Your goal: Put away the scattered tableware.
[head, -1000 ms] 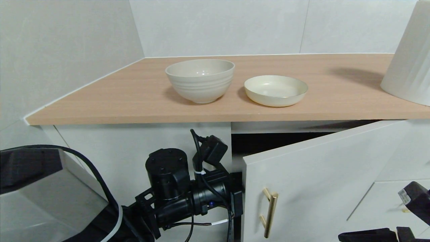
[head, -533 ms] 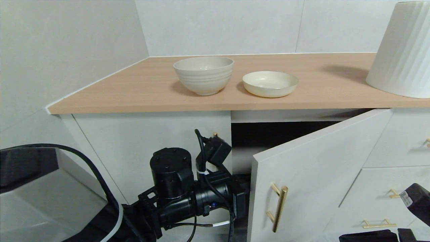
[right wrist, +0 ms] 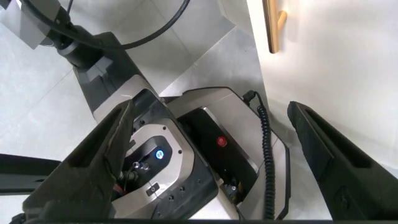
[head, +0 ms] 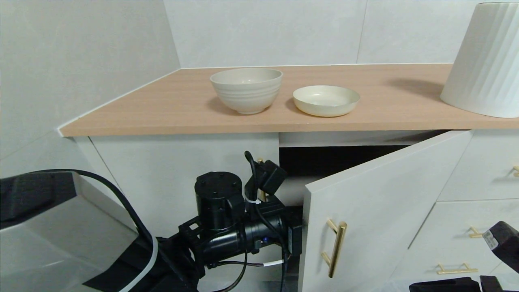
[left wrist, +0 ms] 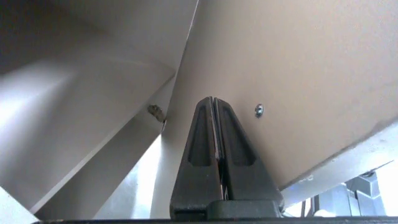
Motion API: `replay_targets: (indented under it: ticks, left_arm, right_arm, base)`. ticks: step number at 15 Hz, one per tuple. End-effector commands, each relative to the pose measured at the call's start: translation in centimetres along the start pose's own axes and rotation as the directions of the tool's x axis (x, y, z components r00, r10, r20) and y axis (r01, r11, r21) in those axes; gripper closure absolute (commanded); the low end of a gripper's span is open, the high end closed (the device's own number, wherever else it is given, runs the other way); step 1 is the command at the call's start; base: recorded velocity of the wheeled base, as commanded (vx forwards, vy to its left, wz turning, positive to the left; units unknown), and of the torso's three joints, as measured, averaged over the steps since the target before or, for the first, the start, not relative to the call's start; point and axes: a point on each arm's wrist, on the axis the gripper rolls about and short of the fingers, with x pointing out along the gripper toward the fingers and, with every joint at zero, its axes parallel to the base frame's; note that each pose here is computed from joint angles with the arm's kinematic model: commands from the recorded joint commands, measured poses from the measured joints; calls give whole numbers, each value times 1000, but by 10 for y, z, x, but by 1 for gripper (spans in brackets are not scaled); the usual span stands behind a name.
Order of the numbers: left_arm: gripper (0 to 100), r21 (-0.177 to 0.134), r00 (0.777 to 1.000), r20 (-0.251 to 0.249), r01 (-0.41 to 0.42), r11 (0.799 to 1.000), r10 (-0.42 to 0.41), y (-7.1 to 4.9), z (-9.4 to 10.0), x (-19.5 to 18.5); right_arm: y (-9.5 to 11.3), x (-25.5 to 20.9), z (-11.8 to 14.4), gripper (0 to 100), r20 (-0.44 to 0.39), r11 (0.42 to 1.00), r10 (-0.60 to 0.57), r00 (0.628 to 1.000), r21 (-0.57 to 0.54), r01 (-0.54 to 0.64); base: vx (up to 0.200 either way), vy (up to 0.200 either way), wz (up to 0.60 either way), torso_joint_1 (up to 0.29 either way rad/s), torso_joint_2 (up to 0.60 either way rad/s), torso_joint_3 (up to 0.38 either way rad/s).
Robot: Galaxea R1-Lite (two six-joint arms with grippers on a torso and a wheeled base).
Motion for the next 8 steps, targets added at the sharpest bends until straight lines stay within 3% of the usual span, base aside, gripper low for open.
replay_targets:
  ticks: [1, 7, 8]
  left_arm:
    - [100, -1, 1000, -2, -2, 1000, 2, 0, 2, 2]
    - [100, -11, 999, -27, -27, 1000, 27, -2, 7, 13]
    - [100, -10, 999, -25, -24, 1000, 23, -2, 8, 15]
  right_arm:
    - [0, 1, 0, 0, -5, 1000, 0, 1000, 1, 0]
    - [0, 0, 0, 0, 1, 1000, 2, 1000, -1, -2]
    - [0, -1, 0, 0, 2, 1000, 2, 1000, -1, -2]
  base:
    - [0, 0, 0, 0, 0, 0]
    - [-200, 0, 0, 2, 2, 2]
    - [0, 0, 0, 0, 0, 0]
